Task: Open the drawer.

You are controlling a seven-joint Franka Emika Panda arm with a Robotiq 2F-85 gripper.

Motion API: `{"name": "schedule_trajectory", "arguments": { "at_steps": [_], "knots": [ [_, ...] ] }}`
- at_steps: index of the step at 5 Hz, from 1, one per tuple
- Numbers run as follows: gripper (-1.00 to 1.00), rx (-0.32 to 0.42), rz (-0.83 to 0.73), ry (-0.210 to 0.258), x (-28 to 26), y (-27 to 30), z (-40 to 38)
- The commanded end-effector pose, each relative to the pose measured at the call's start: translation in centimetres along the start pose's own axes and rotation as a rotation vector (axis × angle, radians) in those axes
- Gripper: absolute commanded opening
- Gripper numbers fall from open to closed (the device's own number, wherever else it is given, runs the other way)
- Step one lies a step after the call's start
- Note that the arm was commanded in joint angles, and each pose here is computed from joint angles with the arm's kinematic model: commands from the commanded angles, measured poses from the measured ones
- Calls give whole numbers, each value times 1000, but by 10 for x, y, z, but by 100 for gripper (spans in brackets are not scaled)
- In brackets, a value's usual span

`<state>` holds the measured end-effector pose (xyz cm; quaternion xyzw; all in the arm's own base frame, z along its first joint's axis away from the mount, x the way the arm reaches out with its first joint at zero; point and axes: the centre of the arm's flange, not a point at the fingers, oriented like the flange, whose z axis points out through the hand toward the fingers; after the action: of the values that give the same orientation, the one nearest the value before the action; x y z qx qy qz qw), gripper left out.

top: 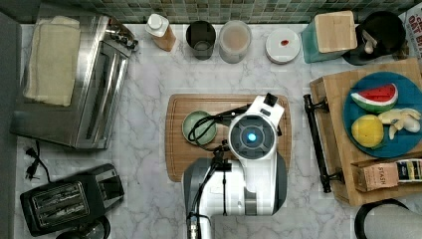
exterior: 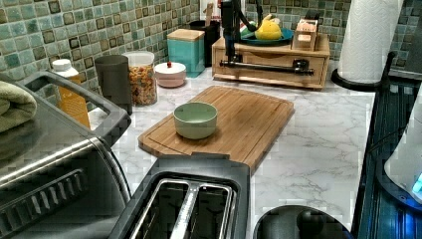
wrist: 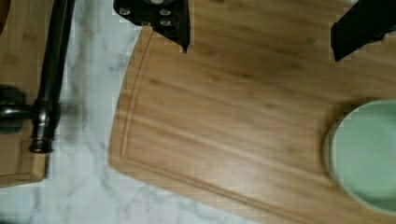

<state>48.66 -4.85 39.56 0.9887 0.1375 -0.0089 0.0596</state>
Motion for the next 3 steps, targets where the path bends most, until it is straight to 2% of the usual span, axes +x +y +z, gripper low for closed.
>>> {"name": "schedule_trajectory", "arguments": {
  "at_steps": [1,3],
  "knots": [
    [100,-58,-45,82,-33,90,25],
    [100,-62,-23,51,-42,128,52]
  ]
}}
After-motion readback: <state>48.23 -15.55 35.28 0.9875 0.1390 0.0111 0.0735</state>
